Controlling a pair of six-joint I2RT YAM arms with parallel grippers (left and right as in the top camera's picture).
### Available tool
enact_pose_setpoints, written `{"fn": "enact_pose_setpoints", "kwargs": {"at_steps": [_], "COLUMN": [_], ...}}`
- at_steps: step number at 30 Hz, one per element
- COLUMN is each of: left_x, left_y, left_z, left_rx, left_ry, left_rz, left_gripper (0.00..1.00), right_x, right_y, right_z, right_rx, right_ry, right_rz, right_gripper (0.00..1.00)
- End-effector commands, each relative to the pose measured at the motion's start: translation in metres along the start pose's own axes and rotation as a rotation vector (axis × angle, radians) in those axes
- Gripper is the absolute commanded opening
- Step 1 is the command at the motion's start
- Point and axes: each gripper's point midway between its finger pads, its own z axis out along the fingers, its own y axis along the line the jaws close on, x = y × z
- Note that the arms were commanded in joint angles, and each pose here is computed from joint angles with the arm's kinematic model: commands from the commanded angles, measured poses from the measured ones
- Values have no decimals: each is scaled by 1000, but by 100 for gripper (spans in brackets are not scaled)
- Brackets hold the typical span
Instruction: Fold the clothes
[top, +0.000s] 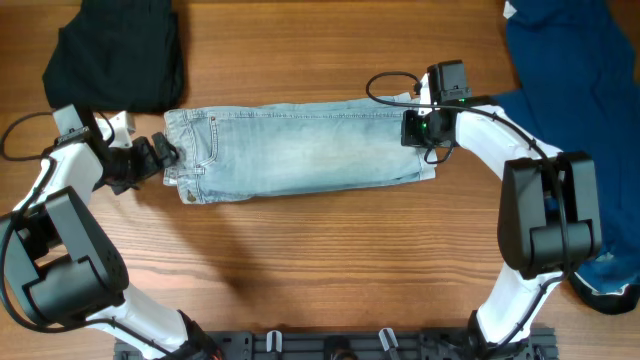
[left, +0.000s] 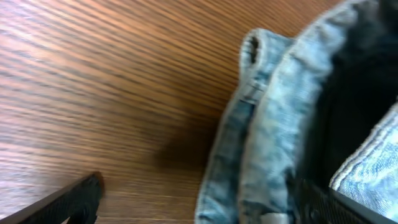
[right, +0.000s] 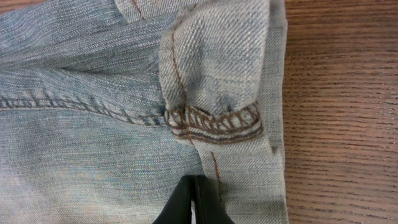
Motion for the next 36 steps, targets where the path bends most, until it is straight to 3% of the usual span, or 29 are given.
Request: {"fn": "enact_pose_setpoints", "kwargs": {"at_steps": [1,8,21,30,36], "left_x": [-2,-9,-6,10,25], "left_y": [-12,-7,-22,-56,-32], "left_z": [-17,-64,-17,18,43], "left_rx": [73,87,155,167,80], "left_ry": [-19,-100,-40,41,121], "left_rz": [24,-22,103,222,169], "left_gripper": [100,100,100,100,86], "right_x": [30,29,28,28,28], "right_y": [-12,-12,-12,-11,-12], "right_z": [31,31,31,31,31], "right_rx": [33,32,32,32,32], "right_ry": [100,97,95,93,95], "right_rz": [-2,-2,-2,-3,-3], "right_gripper": [4,4,4,4,4]}}
